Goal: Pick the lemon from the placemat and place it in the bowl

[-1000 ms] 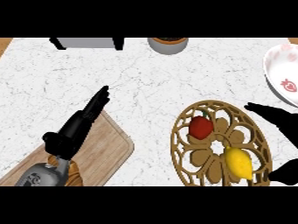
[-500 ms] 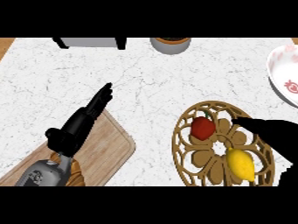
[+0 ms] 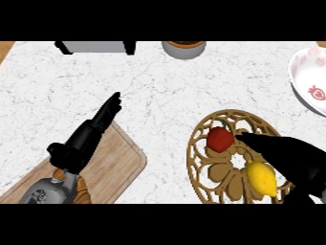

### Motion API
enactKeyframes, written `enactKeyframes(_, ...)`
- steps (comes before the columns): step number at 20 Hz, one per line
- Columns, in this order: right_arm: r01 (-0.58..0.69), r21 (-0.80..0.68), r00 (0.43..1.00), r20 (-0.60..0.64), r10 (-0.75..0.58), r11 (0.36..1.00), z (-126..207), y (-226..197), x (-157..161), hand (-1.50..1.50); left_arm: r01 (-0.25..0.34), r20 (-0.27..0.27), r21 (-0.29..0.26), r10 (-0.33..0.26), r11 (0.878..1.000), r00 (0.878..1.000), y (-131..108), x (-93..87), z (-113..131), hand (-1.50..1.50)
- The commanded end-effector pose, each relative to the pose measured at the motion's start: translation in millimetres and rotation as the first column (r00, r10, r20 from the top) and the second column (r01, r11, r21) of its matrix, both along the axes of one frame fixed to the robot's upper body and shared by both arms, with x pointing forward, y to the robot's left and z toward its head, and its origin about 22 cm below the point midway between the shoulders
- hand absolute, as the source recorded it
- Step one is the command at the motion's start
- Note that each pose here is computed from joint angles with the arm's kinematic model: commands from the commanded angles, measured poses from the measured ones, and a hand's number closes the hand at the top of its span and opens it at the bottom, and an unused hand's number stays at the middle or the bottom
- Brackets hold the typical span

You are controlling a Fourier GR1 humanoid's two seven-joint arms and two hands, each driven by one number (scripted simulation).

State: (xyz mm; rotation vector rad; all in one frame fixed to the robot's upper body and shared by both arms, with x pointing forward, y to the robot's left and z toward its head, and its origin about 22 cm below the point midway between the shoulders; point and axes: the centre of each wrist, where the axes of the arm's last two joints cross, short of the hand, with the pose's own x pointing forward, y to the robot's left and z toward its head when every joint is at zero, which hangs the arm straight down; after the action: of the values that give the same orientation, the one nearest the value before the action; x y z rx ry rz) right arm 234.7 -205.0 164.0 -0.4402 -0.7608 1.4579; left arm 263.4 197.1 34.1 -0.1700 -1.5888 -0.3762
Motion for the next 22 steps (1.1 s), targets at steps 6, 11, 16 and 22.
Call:
enactKeyframes(6,0.013,-0.104,0.995,0.102,-0.002,0.994,-22,5,-20,-1.50,0.006,-0.010,0.000,-0.006,1.000,1.000,9,1.1,-9,0.00)
enactKeyframes(11,0.017,-0.111,0.985,0.171,0.002,0.994,-36,5,-34,-1.50,-0.006,0.002,-0.001,0.006,1.000,1.000,11,-4.3,7,0.00)
enactKeyframes(16,0.063,-0.151,0.977,0.211,-0.030,0.986,-44,4,-28,-1.50,-0.007,-0.011,0.013,0.008,1.000,1.000,11,0.4,-9,0.00)
enactKeyframes(22,0.096,-0.186,0.979,0.198,-0.058,0.978,-68,-2,-16,-1.50,0.003,-0.024,0.008,-0.003,1.000,1.000,-3,-4.4,-8,0.00)
